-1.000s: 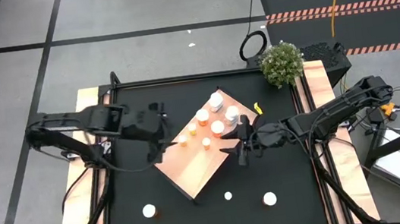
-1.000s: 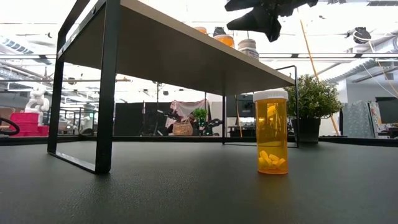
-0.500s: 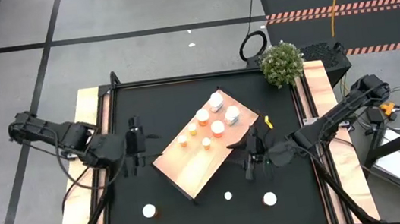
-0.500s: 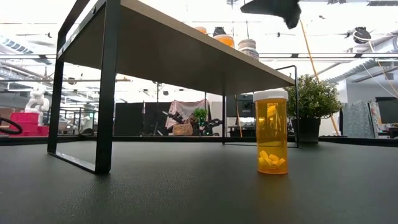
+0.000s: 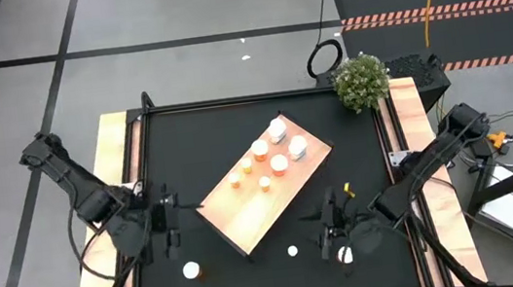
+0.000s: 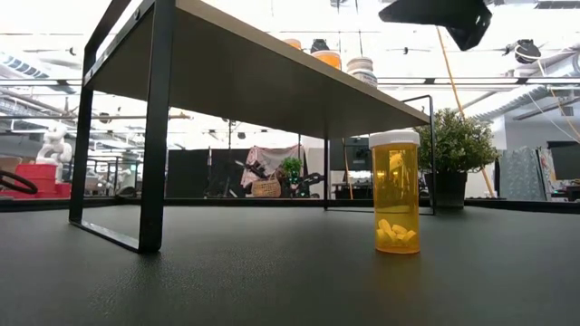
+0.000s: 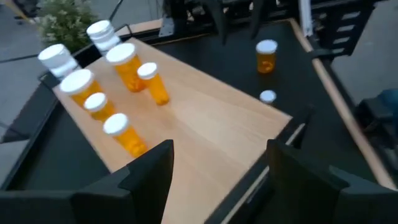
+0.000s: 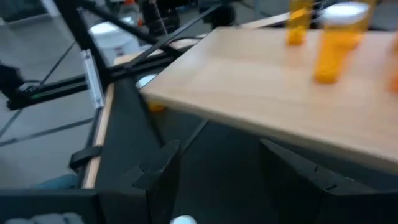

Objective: Pick and place medicine bottles onto shelf by color
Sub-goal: Put the small orange pill bottle on the shelf

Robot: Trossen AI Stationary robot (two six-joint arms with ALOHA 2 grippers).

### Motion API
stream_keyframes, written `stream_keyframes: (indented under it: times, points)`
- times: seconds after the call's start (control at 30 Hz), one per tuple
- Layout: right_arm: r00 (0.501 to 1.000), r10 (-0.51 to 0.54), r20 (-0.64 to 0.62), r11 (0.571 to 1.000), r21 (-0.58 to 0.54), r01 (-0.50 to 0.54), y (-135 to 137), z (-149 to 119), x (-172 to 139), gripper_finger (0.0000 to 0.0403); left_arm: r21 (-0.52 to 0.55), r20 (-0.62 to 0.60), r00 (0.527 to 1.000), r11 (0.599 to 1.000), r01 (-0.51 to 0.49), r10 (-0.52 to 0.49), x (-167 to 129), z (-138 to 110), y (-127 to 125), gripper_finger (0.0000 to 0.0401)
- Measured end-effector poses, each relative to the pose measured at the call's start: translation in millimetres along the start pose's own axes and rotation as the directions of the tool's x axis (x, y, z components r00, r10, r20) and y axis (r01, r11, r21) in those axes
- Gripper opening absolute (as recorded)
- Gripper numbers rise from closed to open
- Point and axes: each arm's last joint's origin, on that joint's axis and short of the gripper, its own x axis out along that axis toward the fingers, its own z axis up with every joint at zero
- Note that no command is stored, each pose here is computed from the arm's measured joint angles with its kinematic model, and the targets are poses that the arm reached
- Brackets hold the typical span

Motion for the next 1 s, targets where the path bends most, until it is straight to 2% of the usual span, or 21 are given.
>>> stream_keyframes:
  times: [0.1, 0.27, 0.4, 0.53, 0.73, 1.0]
  points:
    - [1.000, 0.002, -0.023, 1.000, -0.021, -0.002, 11, -2, 6, 0.0208, -0.027, 0.012, 1.000, 1.000, 0.015, -0.015, -2, -1, -4, 0.0257]
    - [0.994, -0.001, -0.108, 0.997, -0.074, -0.007, 34, 11, 18, 0.0208, -0.061, 0.015, 0.999, 0.997, 0.053, -0.053, -7, -4, -12, 0.0257]
    - [0.979, -0.037, -0.199, 0.992, -0.124, 0.013, 55, 23, 28, 0.0208, -0.056, -0.006, 0.998, 0.997, 0.062, -0.062, -3, -8, -23, 0.0257]
    - [0.955, -0.092, -0.283, 0.987, -0.155, 0.050, 68, 23, 38, 0.0208, -0.034, -0.028, 0.997, 0.997, 0.065, -0.066, 4, -11, -33, 0.0257]
    - [0.926, -0.091, -0.366, 0.991, -0.121, 0.050, 72, 9, 48, 0.0208, -0.012, -0.046, 0.997, 0.998, 0.064, -0.065, 8, -14, -38, 0.0257]
    - [0.910, -0.117, -0.398, 0.991, -0.103, 0.082, 68, 5, 46, 0.0208, 0.014, -0.051, 0.996, 0.998, 0.068, -0.067, 6, -14, -36, 0.0257]
